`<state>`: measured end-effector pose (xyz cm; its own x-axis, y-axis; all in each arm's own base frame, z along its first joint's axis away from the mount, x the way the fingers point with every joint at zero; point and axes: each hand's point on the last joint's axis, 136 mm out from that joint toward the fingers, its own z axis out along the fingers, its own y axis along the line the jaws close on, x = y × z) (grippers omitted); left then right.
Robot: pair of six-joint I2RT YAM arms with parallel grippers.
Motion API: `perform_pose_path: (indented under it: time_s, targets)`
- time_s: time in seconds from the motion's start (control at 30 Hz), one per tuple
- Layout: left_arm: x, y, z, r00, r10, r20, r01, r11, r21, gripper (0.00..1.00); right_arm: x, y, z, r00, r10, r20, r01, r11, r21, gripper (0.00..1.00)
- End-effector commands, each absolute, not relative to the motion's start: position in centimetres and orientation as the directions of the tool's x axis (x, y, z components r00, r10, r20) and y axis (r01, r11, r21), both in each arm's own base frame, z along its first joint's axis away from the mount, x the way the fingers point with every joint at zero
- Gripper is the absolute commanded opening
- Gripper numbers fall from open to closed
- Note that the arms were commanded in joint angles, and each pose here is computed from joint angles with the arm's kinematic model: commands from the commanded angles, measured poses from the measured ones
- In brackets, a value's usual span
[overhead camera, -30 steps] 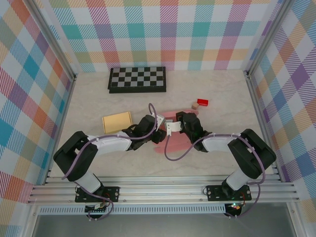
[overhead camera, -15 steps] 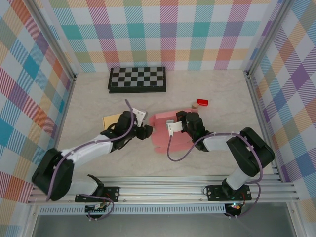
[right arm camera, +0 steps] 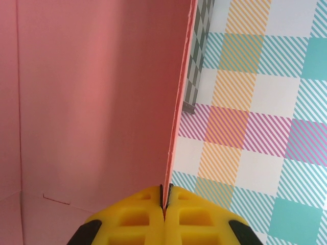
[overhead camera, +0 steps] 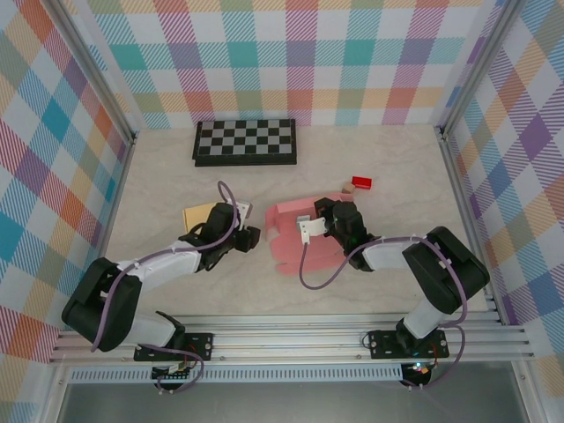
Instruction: Fold the paper box
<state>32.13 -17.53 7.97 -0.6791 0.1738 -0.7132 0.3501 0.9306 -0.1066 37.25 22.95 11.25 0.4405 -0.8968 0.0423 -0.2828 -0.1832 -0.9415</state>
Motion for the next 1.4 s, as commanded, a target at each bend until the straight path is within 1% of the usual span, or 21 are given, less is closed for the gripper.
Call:
perform_pose_path:
  time_s: [0.0, 0.1, 0.17, 0.33, 0.63, 0.87, 1.03, 1.37]
  targets:
    - [34.2, -17.3, 9.4, -0.652, 0.139, -0.746, 0.330, 0.937, -0.114, 0.58, 35.0, 21.8, 5.6, 0.482, -0.872, 0.081, -0.416, -0.309, -0.855, 0.00]
    - [34.6, -18.7, 9.4, -0.658, 0.159, -0.736, 0.380, 0.914, -0.143, 0.58, 35.0, 21.8, 5.5, 0.483, -0.872, 0.083, -0.415, -0.311, -0.855, 0.00]
    - [34.6, -20.0, 9.8, -0.646, 0.167, -0.745, 0.430, 0.886, -0.175, 0.59, 34.9, 21.8, 5.3, 0.484, -0.871, 0.083, -0.418, -0.314, -0.853, 0.00]
    - [34.2, -22.3, 10.2, -0.618, 0.208, -0.758, 0.525, 0.827, -0.200, 0.60, 35.0, 21.7, 5.2, 0.481, -0.873, 0.081, -0.423, -0.312, -0.851, 0.00]
    - [33.9, -26.4, 10.0, -0.608, 0.262, -0.749, 0.597, 0.773, -0.214, 0.60, 35.1, 21.7, 5.2, 0.477, -0.874, 0.088, -0.419, -0.314, -0.852, 0.00]
    - [34.8, -26.4, 8.7, -0.648, 0.238, -0.723, 0.531, 0.822, -0.205, 0.61, 35.1, 21.7, 5.3, 0.479, -0.873, 0.093, -0.414, -0.318, -0.853, 0.00]
    - [35.6, -26.0, 8.4, -0.658, 0.191, -0.729, 0.474, 0.857, -0.203, 0.62, 35.0, 21.6, 5.2, 0.477, -0.874, 0.091, -0.419, -0.317, -0.851, 0.00]
    - [36.4, -28.1, 9.4, -0.645, 0.112, -0.756, 0.444, 0.860, -0.251, 0.63, 35.0, 21.7, 5.0, 0.478, -0.873, 0.091, -0.424, -0.320, -0.847, 0.00]
